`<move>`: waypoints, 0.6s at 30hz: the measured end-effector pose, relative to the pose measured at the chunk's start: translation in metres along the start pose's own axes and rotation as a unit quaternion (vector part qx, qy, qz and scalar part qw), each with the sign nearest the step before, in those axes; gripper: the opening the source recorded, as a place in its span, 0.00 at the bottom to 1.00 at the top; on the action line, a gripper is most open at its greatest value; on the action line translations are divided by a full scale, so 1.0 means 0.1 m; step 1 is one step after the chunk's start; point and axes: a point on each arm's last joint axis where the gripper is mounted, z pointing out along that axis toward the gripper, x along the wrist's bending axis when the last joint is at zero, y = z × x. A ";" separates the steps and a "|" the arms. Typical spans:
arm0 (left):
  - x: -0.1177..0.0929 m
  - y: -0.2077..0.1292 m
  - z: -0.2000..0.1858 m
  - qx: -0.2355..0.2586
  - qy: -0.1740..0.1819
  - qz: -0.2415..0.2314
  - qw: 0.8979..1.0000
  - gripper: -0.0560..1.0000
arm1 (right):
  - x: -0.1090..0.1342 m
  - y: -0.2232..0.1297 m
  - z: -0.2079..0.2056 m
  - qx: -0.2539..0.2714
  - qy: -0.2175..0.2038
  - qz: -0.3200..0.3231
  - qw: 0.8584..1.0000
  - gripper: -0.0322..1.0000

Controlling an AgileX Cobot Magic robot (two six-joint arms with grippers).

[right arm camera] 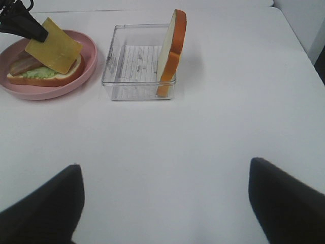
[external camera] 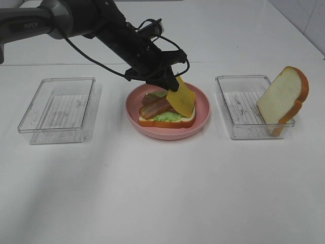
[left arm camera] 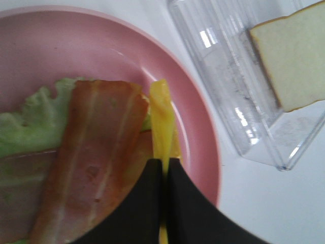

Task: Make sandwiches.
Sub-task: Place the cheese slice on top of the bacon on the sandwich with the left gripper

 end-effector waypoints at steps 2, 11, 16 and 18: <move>0.02 0.00 0.00 0.001 0.008 0.006 1.000 0.05 | 0.00 0.00 0.00 0.000 0.000 0.000 1.000 0.84; 0.10 0.00 -0.01 0.003 0.057 0.044 0.997 0.05 | 0.00 0.00 0.00 0.000 0.000 0.000 1.000 0.84; 0.12 0.00 -0.01 0.006 0.066 0.051 0.996 0.07 | 0.00 0.00 0.00 0.000 0.000 0.000 1.000 0.84; 0.12 0.00 -0.01 0.006 0.067 0.052 0.996 0.16 | 0.00 0.00 0.00 0.000 0.000 0.000 1.000 0.84</move>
